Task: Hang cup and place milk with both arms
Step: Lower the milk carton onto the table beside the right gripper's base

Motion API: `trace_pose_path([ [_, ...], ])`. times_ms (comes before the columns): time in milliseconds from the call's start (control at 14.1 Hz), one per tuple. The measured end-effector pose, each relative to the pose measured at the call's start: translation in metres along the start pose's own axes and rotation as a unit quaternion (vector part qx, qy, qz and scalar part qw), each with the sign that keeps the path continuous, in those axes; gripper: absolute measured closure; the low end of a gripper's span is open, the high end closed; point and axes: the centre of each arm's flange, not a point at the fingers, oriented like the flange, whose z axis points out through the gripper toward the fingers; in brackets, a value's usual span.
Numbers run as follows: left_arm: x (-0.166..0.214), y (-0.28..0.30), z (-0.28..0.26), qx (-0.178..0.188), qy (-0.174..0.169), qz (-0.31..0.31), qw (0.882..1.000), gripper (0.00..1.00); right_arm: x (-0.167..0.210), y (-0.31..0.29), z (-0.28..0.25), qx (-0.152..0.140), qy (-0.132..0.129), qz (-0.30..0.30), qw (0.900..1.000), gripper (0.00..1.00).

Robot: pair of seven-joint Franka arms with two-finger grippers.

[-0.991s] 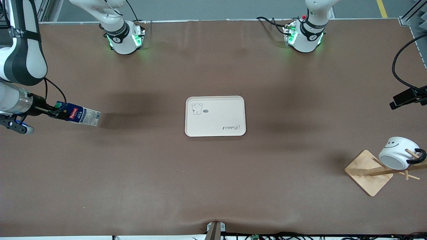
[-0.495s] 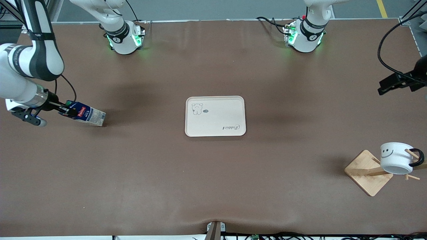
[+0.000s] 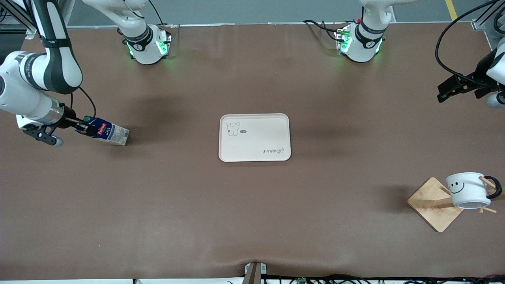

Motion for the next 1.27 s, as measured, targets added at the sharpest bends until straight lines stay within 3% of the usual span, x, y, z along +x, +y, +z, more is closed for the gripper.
trace_pose_path([
  [212, -0.001, 0.000, 0.002, -0.001, -0.002, 0.000, 1.000, 0.00, -0.002, -0.002, 0.002, -0.001, -0.005, -0.011, 1.000, 0.43],
  [354, -0.001, 0.000, 0.003, -0.001, -0.004, 0.000, 1.000, 0.00, -0.003, -0.003, 0.003, -0.002, -0.007, -0.014, 1.000, 0.28],
  [920, -0.010, 0.000, 0.001, 0.000, -0.003, -0.001, 1.000, 0.00, -0.004, -0.006, 0.002, -0.002, -0.007, -0.018, 1.000, 0.22],
  [991, -0.010, 0.000, 0.001, 0.000, -0.004, -0.001, 1.000, 0.00, -0.004, -0.007, 0.001, -0.002, -0.005, -0.019, 1.000, 0.17],
  [1274, -0.010, 0.000, 0.002, 0.000, -0.005, -0.001, 1.000, 0.00, -0.003, -0.011, -0.008, 0.001, 0.006, -0.023, 1.000, 0.12],
])
